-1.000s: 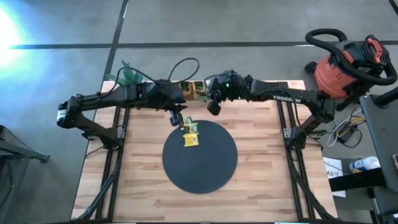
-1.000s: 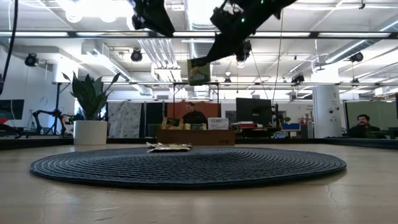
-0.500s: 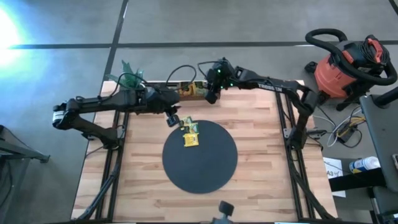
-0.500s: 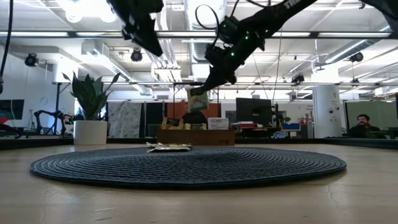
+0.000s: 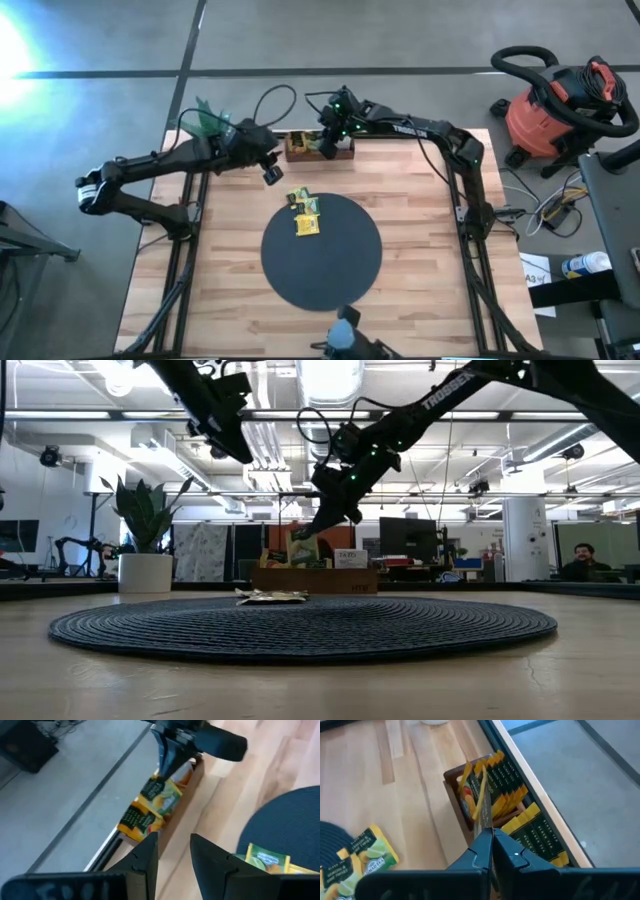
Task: Pick & Place Tea
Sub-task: Put the yellow tea bag into the middle section of the wooden organizer
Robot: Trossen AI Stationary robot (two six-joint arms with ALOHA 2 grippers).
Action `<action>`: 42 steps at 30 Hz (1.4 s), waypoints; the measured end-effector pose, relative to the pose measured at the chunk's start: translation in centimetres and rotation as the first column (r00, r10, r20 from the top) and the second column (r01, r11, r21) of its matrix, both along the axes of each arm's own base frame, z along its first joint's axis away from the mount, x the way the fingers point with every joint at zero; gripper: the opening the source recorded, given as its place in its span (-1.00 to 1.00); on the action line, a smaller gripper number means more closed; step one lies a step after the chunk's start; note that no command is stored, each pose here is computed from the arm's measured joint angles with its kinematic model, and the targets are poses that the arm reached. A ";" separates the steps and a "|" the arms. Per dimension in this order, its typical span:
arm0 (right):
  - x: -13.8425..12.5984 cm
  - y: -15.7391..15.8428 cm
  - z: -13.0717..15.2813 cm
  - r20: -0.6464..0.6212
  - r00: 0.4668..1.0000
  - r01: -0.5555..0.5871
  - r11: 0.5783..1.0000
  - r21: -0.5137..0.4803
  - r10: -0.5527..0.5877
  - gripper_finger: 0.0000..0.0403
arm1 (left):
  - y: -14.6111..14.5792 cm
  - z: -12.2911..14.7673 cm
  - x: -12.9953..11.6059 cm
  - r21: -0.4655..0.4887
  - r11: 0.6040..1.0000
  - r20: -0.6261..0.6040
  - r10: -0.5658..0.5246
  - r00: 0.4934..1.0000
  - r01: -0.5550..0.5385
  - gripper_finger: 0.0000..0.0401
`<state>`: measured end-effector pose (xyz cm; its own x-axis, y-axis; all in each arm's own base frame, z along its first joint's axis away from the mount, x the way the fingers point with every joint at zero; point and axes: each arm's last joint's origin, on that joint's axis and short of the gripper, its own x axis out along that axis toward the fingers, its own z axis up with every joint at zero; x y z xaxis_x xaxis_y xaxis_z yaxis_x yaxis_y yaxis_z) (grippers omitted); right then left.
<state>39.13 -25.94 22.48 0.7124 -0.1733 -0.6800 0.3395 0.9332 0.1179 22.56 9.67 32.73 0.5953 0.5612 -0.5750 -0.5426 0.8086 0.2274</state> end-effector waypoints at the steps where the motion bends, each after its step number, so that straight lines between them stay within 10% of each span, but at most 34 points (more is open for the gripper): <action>1: 0.1 -0.1 -0.1 -0.014 1.000 -0.005 1.000 0.001 0.005 -0.96 | 0.1 0.1 -0.2 0.001 1.000 0.005 0.006 1.000 -0.006 -0.46; 42: -2.2 -1.3 -2.6 -0.116 0.990 -0.084 0.996 0.021 0.086 -0.96 | 1.9 1.5 -0.3 0.011 0.994 0.184 0.104 0.977 -0.108 -0.46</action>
